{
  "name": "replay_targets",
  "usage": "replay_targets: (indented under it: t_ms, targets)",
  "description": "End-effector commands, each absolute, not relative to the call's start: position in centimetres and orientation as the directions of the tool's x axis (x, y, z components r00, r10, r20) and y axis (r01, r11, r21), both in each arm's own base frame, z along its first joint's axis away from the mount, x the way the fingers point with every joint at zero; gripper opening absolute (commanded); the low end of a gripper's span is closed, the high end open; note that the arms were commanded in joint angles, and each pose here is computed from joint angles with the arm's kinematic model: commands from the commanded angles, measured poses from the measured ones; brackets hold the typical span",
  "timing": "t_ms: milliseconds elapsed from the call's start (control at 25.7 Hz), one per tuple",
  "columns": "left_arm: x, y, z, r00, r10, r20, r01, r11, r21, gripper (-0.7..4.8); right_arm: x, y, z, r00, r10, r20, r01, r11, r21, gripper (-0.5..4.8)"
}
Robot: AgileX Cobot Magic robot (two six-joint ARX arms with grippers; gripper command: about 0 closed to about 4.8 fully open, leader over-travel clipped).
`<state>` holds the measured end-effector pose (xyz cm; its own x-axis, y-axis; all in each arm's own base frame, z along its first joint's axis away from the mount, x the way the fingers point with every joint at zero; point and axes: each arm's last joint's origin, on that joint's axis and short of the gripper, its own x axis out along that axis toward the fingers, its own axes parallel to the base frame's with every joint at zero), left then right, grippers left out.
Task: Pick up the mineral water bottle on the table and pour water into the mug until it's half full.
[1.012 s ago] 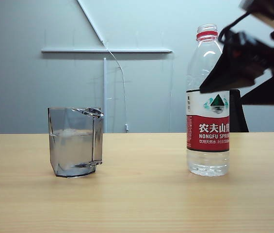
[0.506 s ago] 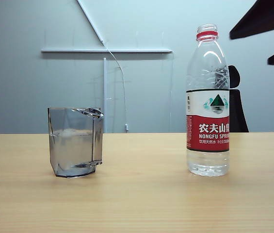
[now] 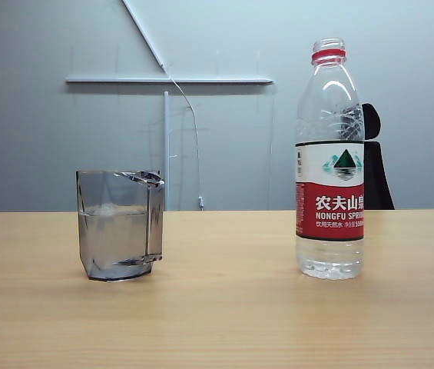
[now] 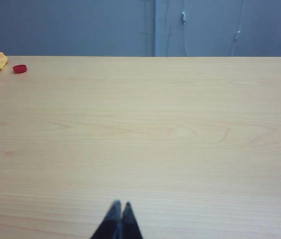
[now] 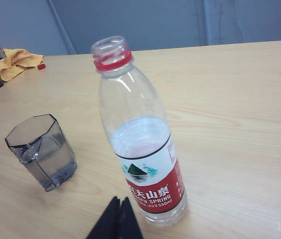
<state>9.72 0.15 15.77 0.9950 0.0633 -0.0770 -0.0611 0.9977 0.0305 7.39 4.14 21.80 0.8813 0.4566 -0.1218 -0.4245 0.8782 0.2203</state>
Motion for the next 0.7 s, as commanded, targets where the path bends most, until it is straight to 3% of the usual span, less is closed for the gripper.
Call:
replay_targets:
  t_ms: [39,701]
  targets:
    - [9.72,0.13,15.90,0.996,0.060,-0.070,-0.058,0.998,0.027,-0.02,7.35,4.12,22.17,0.885,0.456,-0.094,-0.427,0.876,0.224,-0.05]
    - [9.72,0.14,15.90,0.996,0.061,-0.070,-0.059,0.998,0.027,-0.02,7.31,4.12,21.93,0.880,0.459,-0.119,-0.424,0.874,0.236,-0.05]
